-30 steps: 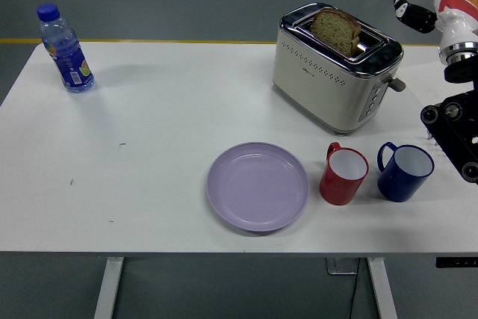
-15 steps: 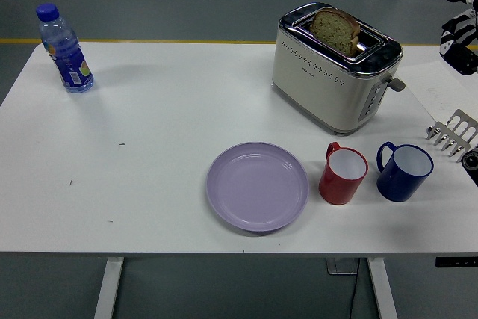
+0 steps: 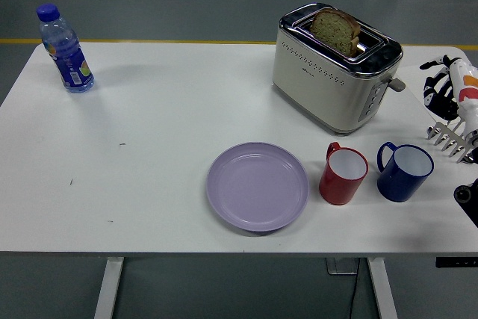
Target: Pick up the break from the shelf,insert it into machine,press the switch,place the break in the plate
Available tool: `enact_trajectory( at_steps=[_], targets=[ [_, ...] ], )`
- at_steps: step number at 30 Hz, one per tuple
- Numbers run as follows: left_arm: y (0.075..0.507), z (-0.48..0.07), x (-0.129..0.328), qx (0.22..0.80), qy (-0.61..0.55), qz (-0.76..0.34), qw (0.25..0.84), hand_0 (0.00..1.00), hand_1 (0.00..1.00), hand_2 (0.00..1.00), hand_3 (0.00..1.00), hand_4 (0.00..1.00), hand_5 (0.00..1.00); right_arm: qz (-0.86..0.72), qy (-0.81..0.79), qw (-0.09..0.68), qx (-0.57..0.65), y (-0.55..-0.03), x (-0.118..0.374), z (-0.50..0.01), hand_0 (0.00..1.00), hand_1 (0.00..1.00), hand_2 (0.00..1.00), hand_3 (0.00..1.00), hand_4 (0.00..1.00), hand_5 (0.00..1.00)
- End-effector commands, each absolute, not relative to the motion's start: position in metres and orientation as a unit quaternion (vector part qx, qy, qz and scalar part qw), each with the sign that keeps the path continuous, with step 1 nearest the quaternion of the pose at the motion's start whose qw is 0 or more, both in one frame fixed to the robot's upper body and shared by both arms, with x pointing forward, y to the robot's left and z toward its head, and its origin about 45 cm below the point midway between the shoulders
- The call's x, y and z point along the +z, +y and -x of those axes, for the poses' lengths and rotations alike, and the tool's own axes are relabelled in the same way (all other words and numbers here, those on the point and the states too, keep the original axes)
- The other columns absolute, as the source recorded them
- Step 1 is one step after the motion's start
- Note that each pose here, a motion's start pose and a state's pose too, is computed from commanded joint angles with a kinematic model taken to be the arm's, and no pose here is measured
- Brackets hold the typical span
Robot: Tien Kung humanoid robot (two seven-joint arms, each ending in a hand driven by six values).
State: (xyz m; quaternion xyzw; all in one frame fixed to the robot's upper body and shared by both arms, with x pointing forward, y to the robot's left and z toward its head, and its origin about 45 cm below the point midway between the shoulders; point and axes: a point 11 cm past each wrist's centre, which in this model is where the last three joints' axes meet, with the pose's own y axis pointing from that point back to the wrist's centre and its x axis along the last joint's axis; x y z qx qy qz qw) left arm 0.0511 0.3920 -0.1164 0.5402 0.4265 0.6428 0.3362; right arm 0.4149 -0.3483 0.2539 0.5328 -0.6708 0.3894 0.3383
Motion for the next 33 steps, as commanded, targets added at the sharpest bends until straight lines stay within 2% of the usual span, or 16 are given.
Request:
enact_trajectory(
  at_steps=[7,33],
  targets=[
    [0.391,-0.049,-0.117,0.64,0.428,-0.542,0.336,0.657,0.618,0.664,0.611,0.437,0.878,-0.537,-0.66,0.359,0.383,-0.346,0.24,-0.419,0.219,0.204,0.301,0.57,0.369,0.002],
    [0.39,-0.052,-0.117,0.642,0.428,-0.54,0.337,0.656,0.621,0.664,0.612,0.433,0.878,-0.548,-0.658,0.36,0.37,-0.325,0.225,-0.433,0.203,0.19,0.288,0.563,0.373,0.002]
  ],
)
